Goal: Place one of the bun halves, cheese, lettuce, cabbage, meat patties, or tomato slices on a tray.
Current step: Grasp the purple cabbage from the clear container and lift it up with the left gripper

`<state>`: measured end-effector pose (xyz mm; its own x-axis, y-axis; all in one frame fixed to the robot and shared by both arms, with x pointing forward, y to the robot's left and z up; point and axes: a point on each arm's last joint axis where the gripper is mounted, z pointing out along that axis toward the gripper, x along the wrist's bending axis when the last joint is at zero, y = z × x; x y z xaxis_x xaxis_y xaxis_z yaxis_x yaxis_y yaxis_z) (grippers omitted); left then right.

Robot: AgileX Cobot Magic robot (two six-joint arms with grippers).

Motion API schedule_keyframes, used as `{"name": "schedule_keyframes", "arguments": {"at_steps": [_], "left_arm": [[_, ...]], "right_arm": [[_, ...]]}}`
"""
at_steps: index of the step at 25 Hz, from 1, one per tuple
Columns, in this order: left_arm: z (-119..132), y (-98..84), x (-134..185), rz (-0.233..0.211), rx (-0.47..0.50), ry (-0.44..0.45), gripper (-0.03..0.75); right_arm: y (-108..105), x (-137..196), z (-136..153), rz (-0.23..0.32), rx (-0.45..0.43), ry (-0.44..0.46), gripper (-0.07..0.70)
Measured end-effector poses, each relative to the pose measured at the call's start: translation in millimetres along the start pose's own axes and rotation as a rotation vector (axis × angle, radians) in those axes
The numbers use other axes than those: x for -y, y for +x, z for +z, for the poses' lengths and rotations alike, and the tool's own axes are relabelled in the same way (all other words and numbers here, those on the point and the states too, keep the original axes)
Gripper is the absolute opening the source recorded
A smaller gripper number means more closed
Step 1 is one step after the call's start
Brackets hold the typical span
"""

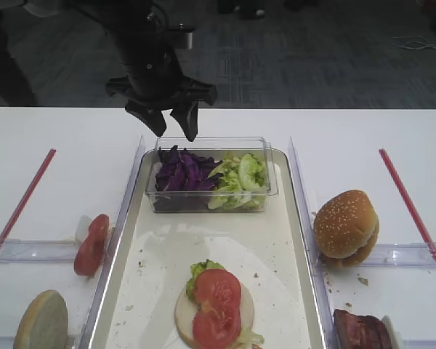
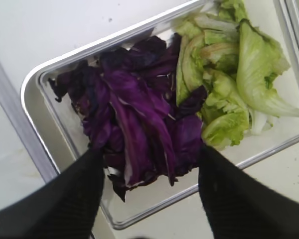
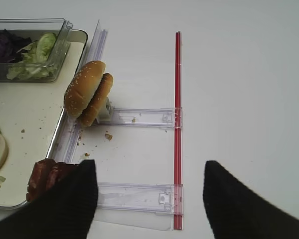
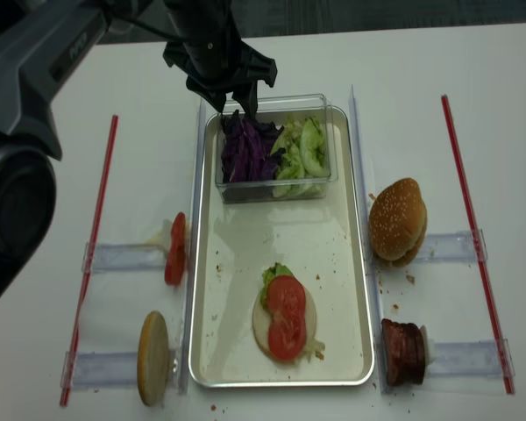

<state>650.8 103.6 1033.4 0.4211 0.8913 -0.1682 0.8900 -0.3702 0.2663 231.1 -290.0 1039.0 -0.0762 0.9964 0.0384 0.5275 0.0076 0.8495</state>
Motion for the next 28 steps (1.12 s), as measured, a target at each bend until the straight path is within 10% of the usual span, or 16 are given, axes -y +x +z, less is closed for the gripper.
{"name": "schedule_keyframes", "arguments": {"at_steps": [28], "left_arm": [[72.1, -10.9, -6.9, -0.030, -0.050, 0.116, 0.373]], "right_arm": [[0.0, 0.0, 0.0, 0.000, 0.000, 0.000, 0.468]]}}
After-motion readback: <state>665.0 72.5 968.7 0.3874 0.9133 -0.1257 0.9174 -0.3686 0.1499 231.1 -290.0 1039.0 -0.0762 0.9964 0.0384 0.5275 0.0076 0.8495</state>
